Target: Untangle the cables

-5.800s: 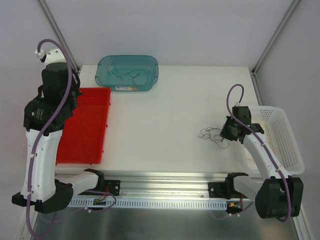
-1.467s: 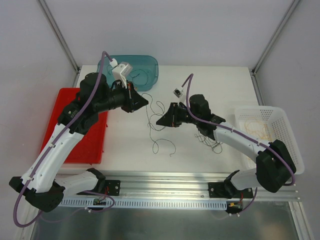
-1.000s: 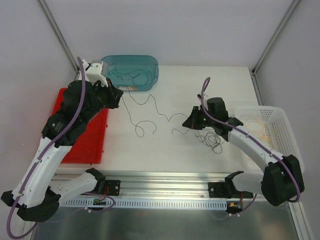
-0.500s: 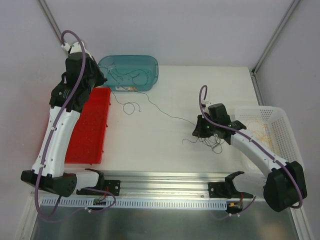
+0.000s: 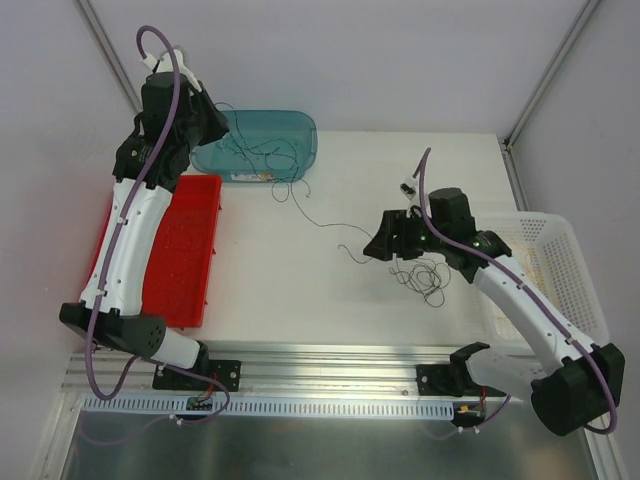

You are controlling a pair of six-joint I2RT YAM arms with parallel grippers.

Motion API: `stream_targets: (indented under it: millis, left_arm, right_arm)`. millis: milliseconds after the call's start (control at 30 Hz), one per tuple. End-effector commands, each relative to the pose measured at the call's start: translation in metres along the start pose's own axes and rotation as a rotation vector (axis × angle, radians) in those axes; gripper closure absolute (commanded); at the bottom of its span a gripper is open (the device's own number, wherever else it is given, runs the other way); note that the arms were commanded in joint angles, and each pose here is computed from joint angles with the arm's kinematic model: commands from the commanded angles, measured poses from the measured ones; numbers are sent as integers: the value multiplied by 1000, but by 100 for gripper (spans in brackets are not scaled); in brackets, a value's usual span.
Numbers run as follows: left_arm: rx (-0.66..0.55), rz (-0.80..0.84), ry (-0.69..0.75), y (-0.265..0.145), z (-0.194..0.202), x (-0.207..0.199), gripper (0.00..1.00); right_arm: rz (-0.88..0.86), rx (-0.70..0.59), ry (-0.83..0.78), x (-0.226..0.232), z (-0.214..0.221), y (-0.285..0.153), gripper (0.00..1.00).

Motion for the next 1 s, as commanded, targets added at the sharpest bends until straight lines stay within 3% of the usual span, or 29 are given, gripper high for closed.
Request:
stream_targets:
  millis: [0,133,400,700,967]
  left_arm:
    - [-66,86,16,4,-27,-25,100]
    - [-96,130,21,9,-45,-43,100]
    - [-73,92,9,48,-38,-40,100]
    - [-224,87,-21,80,-83,-48,100]
    - [-289,69,-80,134,-99,-25,100]
  right_arm:
    - [-59,-55,-56,21,-17,-24,20]
    - [-78,-75,-99,29,-16,-41,11]
    - [-104,-285,-221,52,-37,-82,7]
    - [-27,-210,-202,33,-7,-76,6]
    - [41,-183,-189,21,8,-79,6]
Point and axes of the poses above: each gripper's point midway between its finger pads, its own y axis out along the fingers, its own x axis along the line the jaws close on, z = x × y, the point moved 1 cm from there along -y, back along the fingers, and after that the axes turned 12 degrees about -y, right-handed, at the moved point
